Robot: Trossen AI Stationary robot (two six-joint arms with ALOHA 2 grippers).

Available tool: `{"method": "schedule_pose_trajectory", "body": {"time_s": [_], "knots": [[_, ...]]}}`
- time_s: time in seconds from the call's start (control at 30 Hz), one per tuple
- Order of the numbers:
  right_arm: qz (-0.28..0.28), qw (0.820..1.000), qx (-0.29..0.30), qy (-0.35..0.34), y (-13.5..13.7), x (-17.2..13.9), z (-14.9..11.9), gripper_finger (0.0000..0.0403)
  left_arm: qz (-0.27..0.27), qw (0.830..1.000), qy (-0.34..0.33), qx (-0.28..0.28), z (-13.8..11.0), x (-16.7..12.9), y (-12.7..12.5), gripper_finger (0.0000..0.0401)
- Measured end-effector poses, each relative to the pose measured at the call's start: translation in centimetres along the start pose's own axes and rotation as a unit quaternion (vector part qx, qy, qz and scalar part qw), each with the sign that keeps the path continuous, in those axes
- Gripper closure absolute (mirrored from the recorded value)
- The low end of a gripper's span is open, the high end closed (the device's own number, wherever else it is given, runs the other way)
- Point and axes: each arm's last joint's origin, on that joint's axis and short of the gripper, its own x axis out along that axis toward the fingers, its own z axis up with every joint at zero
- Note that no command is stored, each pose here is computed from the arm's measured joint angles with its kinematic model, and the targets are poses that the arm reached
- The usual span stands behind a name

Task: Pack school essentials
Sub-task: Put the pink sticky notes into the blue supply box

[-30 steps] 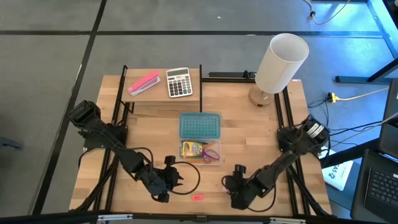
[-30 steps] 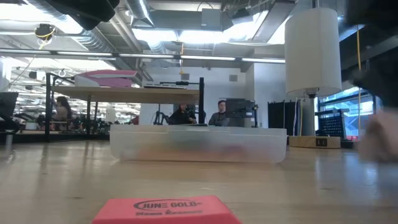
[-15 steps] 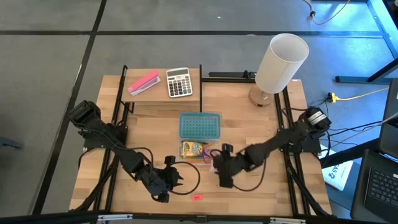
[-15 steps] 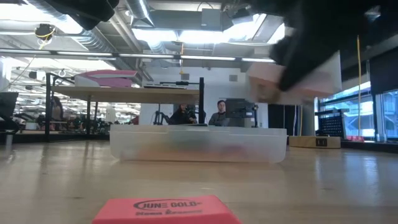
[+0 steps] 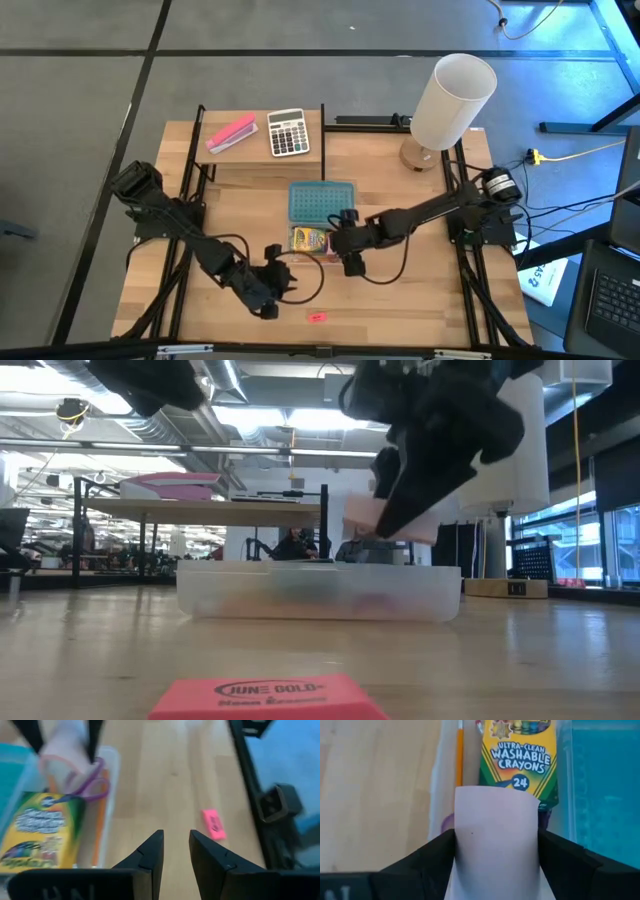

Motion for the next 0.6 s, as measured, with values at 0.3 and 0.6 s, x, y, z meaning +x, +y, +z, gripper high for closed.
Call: {"method": "schedule_pose_trajectory", "body": {"time_s": [0.3, 0.6], "knots": [[0.012, 0.999, -0.046, 0.005, -0.9, 0.4, 0.1, 0.0136, 0.057, 0.997, -0.006, -0.049, 0.4, 0.6, 1.5, 0.0316], [0.043, 0.998, -0.036, 0.031, -1.4, 2.1, -0.5, 0.0136, 0.060, 0.997, -0.007, -0.050, 0.5, 0.7, 1.7, 0.0316]]}}
